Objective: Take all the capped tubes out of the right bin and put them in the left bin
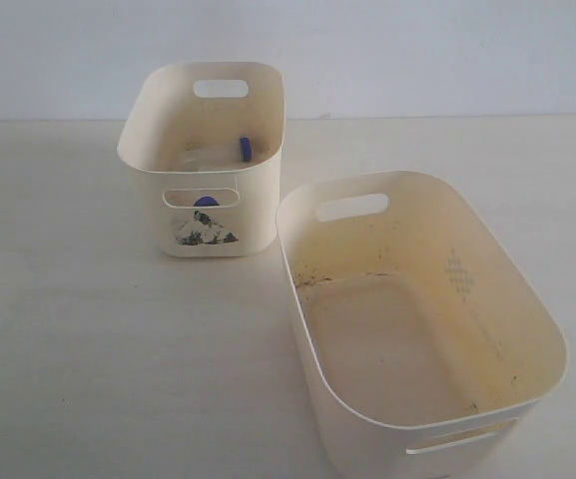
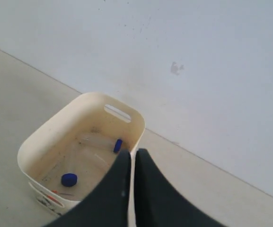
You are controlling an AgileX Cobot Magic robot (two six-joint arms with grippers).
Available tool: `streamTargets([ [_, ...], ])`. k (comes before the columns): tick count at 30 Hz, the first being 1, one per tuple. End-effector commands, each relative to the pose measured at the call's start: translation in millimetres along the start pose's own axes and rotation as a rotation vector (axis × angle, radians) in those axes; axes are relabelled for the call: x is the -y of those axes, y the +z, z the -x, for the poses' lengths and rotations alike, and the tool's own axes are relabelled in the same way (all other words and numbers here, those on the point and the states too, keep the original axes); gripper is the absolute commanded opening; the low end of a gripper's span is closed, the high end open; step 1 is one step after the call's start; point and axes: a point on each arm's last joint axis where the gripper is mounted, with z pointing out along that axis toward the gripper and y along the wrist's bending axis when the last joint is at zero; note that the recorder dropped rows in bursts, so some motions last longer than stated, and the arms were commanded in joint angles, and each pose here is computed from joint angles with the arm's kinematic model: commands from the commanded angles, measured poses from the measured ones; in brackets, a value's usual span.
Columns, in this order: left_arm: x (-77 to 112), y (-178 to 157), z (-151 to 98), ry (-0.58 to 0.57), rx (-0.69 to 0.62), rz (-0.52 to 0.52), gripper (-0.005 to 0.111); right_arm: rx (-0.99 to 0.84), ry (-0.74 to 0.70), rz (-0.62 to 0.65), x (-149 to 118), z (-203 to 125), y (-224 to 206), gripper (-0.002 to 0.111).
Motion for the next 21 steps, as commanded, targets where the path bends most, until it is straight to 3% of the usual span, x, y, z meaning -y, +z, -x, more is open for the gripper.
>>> streamTargets([
  [1,-0.1,0,1,-0.007,0.007,0.002,0.004,0.041,-0.027,-0.044,11,6,-22,0.003],
  [5,-0.1,0,1,-0.007,0.007,0.002,0.004,0.073,0.012,-0.072,23,9,-36,0.003],
  [13,-0.1,0,1,-0.007,0.007,0.002,0.004,0.197,0.236,-0.155,70,-5,-82,0.003],
  [21,-0.1,0,1,-0.007,0.007,0.002,0.004,0.35,0.242,-0.29,78,-106,-121,0.003],
])
